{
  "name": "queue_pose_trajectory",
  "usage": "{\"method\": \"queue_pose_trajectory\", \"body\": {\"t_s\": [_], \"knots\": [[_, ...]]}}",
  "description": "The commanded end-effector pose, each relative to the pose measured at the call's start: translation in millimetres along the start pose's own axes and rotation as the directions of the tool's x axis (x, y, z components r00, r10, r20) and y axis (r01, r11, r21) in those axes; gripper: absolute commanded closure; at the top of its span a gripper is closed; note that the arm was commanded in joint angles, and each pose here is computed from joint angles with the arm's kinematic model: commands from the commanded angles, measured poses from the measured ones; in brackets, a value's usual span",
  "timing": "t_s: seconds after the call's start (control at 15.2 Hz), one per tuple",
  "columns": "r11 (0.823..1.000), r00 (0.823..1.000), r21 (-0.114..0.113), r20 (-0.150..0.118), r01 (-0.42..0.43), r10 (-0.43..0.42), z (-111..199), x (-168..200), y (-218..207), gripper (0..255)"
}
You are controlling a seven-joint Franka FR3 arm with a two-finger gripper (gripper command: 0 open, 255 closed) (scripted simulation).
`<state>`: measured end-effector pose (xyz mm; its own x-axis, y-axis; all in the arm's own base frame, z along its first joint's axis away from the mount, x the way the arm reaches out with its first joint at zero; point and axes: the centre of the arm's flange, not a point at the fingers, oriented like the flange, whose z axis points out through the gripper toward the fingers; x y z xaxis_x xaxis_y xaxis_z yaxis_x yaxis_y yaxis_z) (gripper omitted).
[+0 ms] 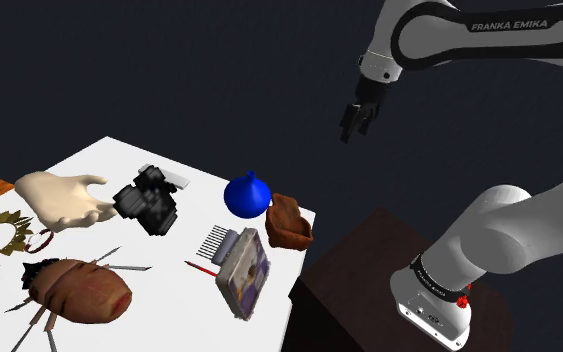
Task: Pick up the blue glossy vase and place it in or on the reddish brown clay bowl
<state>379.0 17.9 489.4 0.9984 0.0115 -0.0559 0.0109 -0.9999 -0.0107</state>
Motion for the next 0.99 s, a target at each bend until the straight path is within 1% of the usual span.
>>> {"method": "queue_pose_trajectory", "body": {"t_s": [0.0,0.92], "knots": [[1.000,1.000,0.000,0.001,0.000,0.000,16,21,-10,0],[1.000,1.000,-0.006,0.019,-0.003,0.003,131,155,-71,0]]}}
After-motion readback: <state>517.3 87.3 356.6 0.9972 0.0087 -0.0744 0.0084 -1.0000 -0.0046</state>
